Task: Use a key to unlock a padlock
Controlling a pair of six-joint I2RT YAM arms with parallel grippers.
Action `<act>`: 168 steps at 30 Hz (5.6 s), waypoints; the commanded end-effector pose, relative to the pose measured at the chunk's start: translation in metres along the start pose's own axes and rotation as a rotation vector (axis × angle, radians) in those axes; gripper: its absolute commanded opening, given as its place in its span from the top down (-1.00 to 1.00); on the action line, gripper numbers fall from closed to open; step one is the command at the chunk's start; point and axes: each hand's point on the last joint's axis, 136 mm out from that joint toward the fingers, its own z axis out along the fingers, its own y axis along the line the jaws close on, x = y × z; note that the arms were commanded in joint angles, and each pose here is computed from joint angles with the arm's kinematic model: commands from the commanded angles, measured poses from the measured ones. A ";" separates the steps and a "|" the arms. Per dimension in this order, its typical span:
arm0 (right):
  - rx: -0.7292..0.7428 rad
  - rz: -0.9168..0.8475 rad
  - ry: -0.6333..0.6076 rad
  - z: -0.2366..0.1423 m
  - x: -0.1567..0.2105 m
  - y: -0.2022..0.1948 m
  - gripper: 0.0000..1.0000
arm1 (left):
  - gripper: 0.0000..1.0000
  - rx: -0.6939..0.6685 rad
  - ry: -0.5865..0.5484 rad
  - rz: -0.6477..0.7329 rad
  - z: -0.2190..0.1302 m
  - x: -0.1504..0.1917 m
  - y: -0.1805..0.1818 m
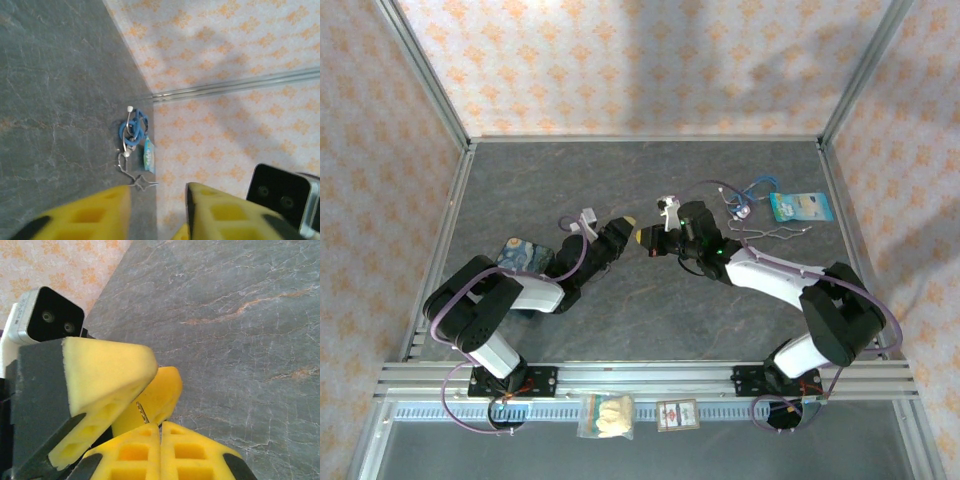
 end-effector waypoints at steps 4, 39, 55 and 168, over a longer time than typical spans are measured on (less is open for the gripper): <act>-0.005 0.009 -0.042 -0.003 -0.009 0.000 1.00 | 0.78 0.058 0.017 0.021 0.000 0.006 -0.015; -0.178 -0.140 -0.016 -0.019 -0.013 0.027 0.09 | 1.00 -0.002 0.100 0.224 0.002 0.006 -0.032; -0.235 -0.094 -0.010 -0.023 -0.007 0.022 0.14 | 1.00 0.307 0.129 0.293 -0.020 0.010 -0.083; 0.199 0.014 -0.212 -0.048 -0.014 -0.063 1.00 | -0.98 -1.344 -0.648 0.168 -0.328 -0.134 0.089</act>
